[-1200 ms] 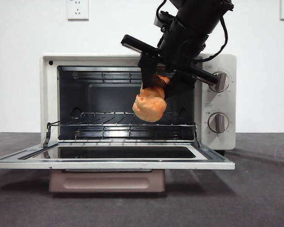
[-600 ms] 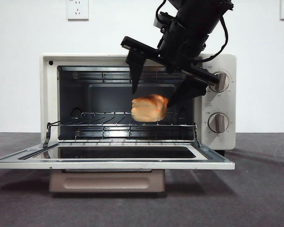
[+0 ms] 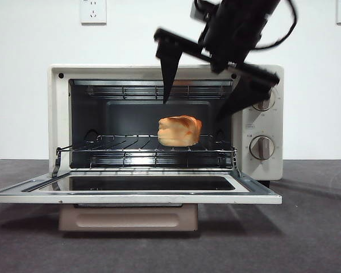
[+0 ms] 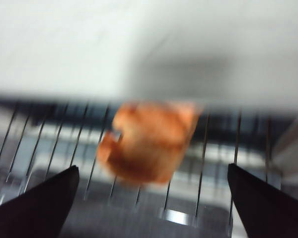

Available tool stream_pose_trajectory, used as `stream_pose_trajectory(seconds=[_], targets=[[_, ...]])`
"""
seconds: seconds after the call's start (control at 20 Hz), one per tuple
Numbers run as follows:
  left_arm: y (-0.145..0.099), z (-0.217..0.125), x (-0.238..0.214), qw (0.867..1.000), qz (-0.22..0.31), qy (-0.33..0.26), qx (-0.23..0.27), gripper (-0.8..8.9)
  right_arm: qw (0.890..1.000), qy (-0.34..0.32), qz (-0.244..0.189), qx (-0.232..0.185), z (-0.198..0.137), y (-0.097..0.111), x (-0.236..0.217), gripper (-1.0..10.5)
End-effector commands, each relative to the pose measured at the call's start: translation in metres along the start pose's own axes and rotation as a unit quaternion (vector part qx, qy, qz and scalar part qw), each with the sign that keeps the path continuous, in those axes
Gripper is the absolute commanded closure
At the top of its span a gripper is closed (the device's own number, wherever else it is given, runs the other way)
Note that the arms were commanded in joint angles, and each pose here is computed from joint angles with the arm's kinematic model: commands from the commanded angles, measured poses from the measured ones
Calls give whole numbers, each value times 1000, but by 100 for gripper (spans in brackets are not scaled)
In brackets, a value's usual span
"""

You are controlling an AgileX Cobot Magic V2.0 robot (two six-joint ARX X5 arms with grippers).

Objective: The left arm flap open the oven, the right arm pick bread and place it into oven, the left arm flap close the oven

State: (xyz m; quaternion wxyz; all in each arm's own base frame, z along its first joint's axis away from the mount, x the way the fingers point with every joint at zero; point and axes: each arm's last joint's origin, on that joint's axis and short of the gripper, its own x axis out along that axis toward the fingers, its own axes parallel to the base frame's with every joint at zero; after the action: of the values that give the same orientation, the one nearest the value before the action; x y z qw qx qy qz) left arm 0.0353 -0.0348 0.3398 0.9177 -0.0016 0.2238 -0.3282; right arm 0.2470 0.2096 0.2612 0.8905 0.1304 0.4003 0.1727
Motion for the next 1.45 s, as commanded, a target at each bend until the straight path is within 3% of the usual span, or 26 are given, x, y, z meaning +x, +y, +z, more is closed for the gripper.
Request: stream_pose_trajectory(seconds=[0.05, 0.25, 0.45, 0.7, 0.85, 0.95, 1.15, 1.45], targets=[[0, 5, -3, 1000, 13, -13, 9, 797, 998, 13, 33, -45, -2, 14, -24, 469], [2, 6, 0, 998, 57, -16, 12, 798, 992, 40, 61, -101, -12, 20, -62, 469], [2, 3, 9, 998, 63, 3, 19, 799, 985, 59, 64, -147, -22, 15, -104, 469], [1, -5, 39, 994, 85, 67, 30, 801, 982, 52, 82, -159, -33, -9, -172, 469], [8, 2, 65, 983, 148, 100, 43, 803, 983, 33, 90, -158, -43, -29, -211, 469], [17, 3, 84, 978, 152, 140, 24, 803, 983, 21, 94, -153, -49, -38, -228, 469], [37, 5, 118, 975, 95, 195, -42, 802, 984, -6, 98, -147, -55, -48, -246, 469], [79, -5, 163, 953, 62, 260, -143, 803, 984, -18, 104, -145, -61, -57, -259, 469]])
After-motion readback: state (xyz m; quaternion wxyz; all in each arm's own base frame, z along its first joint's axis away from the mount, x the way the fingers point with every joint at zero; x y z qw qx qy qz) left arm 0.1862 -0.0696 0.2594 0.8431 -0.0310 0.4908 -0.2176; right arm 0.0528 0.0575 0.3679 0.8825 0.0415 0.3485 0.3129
